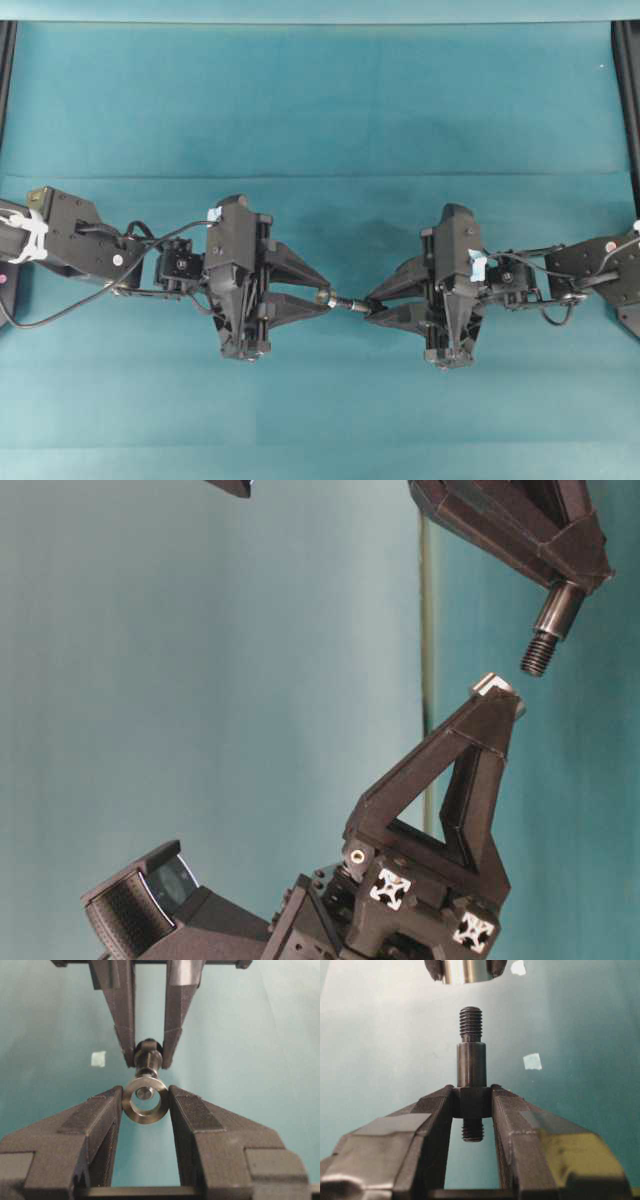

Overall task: Insert the washer onto the shaft with both hands.
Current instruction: 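Push the shaft's threaded end through the washer hole, then slide the washer down the shaft toward the hex collar, then open the left gripper and pull it back from the shaft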

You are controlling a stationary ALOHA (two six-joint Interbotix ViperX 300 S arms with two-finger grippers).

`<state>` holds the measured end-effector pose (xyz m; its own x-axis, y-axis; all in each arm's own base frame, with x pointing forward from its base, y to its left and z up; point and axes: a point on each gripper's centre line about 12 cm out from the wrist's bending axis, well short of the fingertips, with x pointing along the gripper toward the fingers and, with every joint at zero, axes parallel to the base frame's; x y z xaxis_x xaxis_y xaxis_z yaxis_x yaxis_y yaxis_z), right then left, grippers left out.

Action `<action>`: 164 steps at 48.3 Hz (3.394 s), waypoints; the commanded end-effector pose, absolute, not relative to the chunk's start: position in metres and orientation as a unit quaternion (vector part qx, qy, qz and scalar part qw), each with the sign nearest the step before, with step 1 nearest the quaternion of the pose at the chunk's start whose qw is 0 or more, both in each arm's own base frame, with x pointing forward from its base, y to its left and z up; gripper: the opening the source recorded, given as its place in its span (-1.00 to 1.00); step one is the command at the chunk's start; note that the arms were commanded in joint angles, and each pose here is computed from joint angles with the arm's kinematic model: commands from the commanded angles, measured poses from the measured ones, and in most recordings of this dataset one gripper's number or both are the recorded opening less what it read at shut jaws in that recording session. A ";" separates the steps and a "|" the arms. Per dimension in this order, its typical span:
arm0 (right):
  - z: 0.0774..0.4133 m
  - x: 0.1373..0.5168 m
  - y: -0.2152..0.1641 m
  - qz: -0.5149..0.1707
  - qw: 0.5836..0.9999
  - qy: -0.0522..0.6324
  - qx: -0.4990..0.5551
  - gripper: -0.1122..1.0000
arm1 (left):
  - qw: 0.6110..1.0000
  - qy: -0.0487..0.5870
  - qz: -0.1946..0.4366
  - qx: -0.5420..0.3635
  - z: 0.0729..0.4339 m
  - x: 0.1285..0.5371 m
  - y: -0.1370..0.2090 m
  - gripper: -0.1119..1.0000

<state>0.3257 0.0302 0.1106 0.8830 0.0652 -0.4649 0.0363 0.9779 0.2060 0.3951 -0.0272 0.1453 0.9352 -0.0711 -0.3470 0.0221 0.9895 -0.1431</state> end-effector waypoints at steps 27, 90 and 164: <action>0.124 0.339 0.031 0.009 0.973 0.202 0.113 -0.79 | 0.983 0.166 -0.028 -0.068 0.148 0.409 -0.030 -0.12; 0.124 0.343 0.031 0.010 0.973 0.203 0.111 -0.79 | 0.982 0.172 -0.031 -0.068 0.141 0.427 -0.035 -0.12; 0.121 0.343 0.031 0.009 0.971 0.215 0.108 -0.79 | 0.981 0.191 -0.026 -0.027 0.187 0.419 -0.025 0.70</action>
